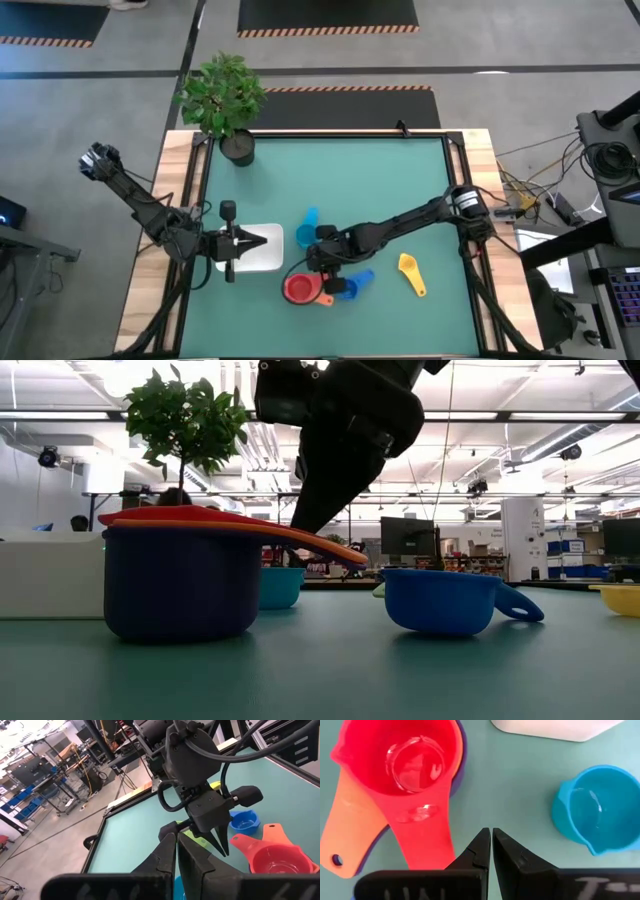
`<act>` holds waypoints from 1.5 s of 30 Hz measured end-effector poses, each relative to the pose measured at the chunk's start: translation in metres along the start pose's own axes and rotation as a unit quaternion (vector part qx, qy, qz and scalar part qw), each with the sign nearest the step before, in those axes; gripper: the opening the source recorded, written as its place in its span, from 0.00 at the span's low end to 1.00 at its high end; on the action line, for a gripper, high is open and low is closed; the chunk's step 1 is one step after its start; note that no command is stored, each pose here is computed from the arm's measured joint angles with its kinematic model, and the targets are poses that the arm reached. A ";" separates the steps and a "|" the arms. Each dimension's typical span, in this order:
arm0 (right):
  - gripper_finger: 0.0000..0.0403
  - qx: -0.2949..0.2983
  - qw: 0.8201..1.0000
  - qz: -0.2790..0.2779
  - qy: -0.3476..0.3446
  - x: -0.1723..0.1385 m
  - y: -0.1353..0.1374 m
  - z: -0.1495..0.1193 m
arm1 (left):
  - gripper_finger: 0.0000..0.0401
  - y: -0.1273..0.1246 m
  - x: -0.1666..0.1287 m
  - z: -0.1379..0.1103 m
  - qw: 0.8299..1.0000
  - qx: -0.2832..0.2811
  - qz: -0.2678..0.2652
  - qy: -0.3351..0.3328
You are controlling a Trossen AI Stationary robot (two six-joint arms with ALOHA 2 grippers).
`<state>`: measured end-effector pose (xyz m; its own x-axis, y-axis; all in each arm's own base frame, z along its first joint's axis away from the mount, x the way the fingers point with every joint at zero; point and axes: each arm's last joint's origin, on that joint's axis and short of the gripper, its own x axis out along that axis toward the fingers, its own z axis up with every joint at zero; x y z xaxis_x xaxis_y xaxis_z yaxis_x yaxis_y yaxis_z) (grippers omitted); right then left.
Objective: Nest measuring cups in basket
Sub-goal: Stack the red measuring cup in the top of the purple measuring cup
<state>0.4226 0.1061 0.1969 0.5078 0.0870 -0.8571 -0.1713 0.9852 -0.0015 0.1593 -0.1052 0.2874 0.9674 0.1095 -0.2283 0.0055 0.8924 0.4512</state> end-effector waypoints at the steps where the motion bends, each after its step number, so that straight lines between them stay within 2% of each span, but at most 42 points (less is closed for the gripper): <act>1: 0.02 0.001 1.000 0.001 -0.001 0.000 0.000 0.000 | 0.00 0.000 0.000 0.000 1.000 0.000 0.000 0.000; 19: 0.02 0.035 0.998 0.061 0.008 0.001 0.028 -0.005 | 0.00 0.000 0.000 0.000 1.000 0.000 0.000 0.000; 28: 0.02 0.050 0.996 0.068 0.010 -0.001 0.040 -0.006 | 0.00 0.000 0.000 0.000 1.000 0.000 0.000 0.000; 30: 0.02 0.053 0.996 0.068 0.010 -0.001 0.040 -0.006 | 0.00 0.000 0.000 0.000 1.000 -0.015 -0.001 0.000; 32: 0.02 0.052 0.996 0.067 0.012 -0.002 0.039 -0.006 | 0.00 -0.003 0.002 0.000 0.999 -0.034 -0.023 -0.002; 36: 0.02 0.032 0.998 0.048 0.033 -0.006 0.038 -0.011 | 0.00 -0.018 0.010 0.003 0.992 -0.059 -0.108 -0.013; 41: 0.02 0.004 0.998 0.021 0.064 -0.021 0.037 -0.017 | 0.00 -0.047 0.029 0.017 0.988 -0.078 -0.131 0.028; 45: 0.02 -0.023 0.997 0.025 0.065 -0.029 0.044 -0.022 | 0.00 -0.082 0.046 0.022 0.980 -0.054 -0.165 0.096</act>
<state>0.3813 0.1433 0.2105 0.3842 0.1131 -0.9163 -0.2329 0.9722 0.0224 0.2089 -0.1830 0.2593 0.8518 -0.1208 -0.5098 0.2725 0.9333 0.2340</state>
